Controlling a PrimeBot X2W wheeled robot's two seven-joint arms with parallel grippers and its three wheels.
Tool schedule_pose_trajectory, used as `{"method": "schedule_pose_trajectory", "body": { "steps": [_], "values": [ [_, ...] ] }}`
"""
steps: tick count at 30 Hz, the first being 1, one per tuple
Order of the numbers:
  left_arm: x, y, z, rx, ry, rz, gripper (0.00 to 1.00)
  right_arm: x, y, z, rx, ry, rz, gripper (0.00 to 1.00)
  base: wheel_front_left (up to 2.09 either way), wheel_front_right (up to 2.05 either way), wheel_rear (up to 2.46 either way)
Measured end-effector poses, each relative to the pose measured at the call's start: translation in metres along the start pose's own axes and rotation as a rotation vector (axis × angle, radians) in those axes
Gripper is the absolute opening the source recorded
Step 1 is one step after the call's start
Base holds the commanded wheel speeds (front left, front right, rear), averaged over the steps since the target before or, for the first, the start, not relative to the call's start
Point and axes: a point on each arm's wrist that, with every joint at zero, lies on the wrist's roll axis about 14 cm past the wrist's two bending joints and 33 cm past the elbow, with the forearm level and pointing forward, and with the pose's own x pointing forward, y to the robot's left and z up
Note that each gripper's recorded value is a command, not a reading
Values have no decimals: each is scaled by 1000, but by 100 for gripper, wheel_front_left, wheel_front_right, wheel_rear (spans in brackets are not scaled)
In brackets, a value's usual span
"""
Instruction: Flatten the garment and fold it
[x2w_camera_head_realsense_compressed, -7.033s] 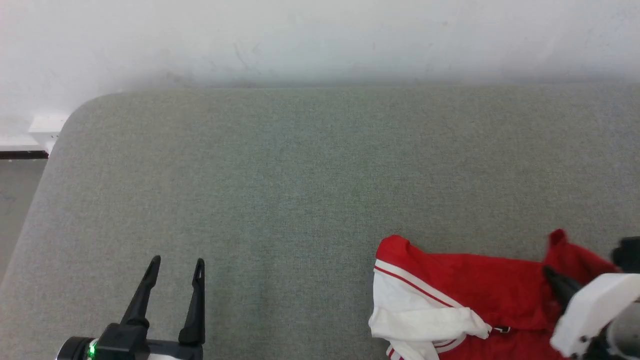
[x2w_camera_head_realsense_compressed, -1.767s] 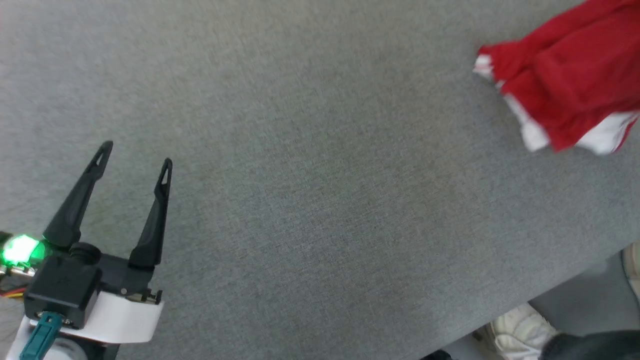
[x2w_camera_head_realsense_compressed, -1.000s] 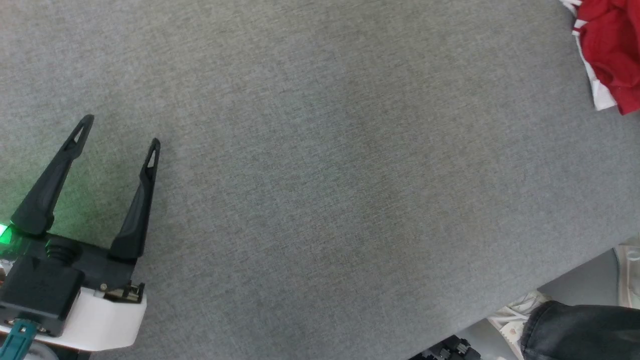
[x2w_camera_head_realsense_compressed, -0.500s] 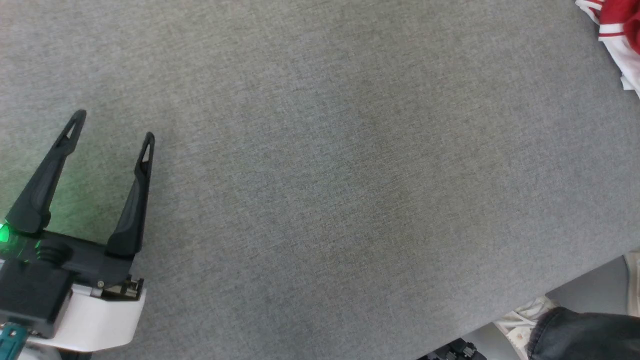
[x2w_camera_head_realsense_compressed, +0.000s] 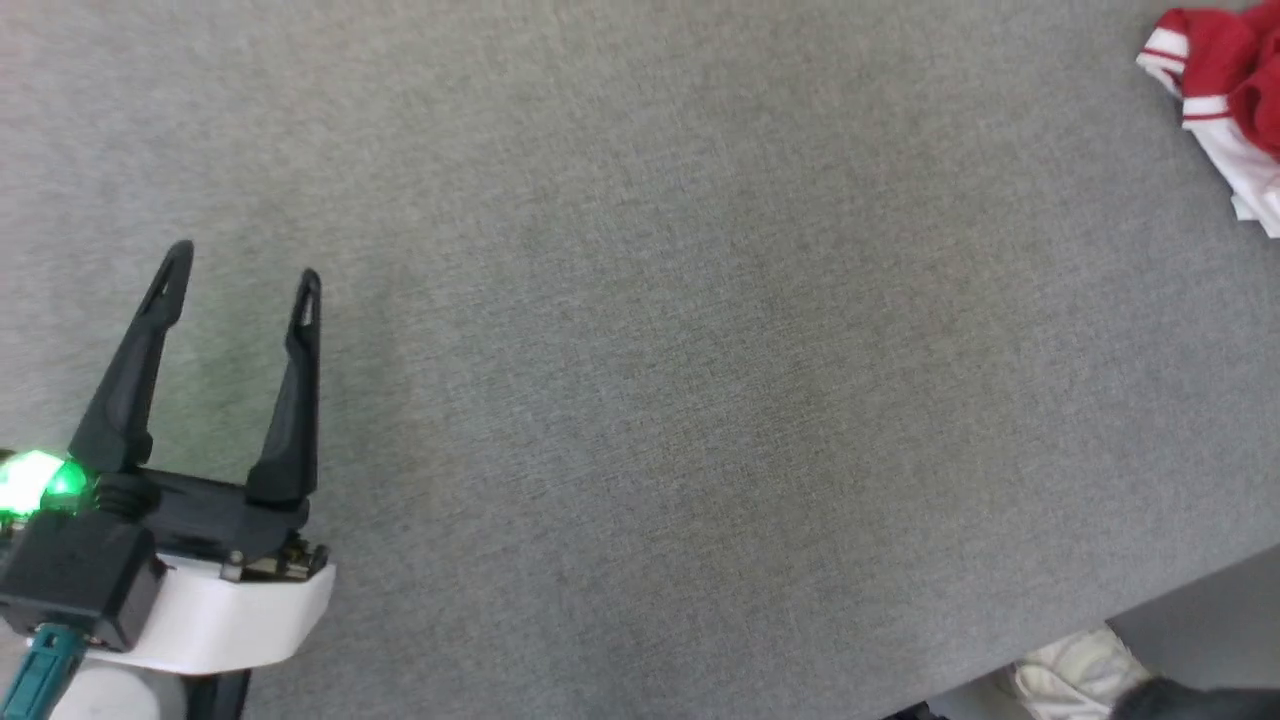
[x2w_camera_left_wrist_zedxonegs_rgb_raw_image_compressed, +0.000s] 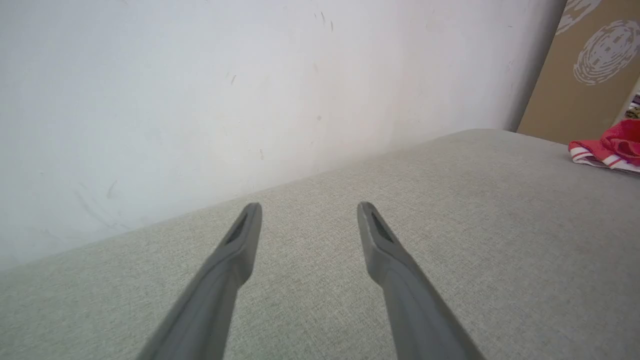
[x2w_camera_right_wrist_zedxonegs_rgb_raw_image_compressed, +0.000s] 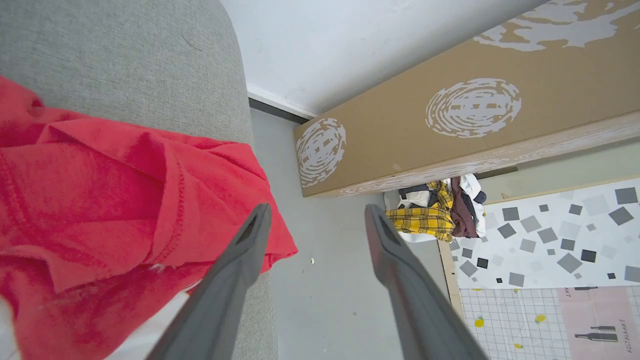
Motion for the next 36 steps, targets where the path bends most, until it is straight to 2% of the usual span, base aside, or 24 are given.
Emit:
{"method": "schedule_pose_trajectory", "body": {
  "steps": [5, 10, 14, 20, 24, 25, 30, 36],
  "values": [
    [-9, 7, 18, 8, -39, 66, 100, -13, 4, 8, 15, -70, 25, 100, 0, 0, 0],
    [-21, 8, 36, 25, -66, 115, 100, -30, 11, 36, 33, -216, 55, 100, 0, 0, 0],
    [-40, 9, 46, 33, -64, 162, 100, -50, 18, 54, 103, -332, 72, 100, 0, 0, 0],
    [-70, 12, 67, 28, -83, 238, 100, -93, 39, 89, 267, -535, 110, 100, 0, 0, 0],
    [-89, 13, 84, 6, -114, 291, 100, -129, 46, 108, 469, -654, 101, 100, 0, 0, 0],
    [-98, 13, 90, 11, -122, 308, 100, -148, 52, 113, 551, -690, 106, 100, 0, 0, 0],
    [-125, 17, 98, 28, -126, 366, 100, -186, 64, 122, 679, -756, 127, 100, 0, 0, 0],
    [-154, 18, 102, 50, -120, 417, 100, -219, 81, 126, 767, -798, 184, 100, 0, 0, 0]
  ]
}}
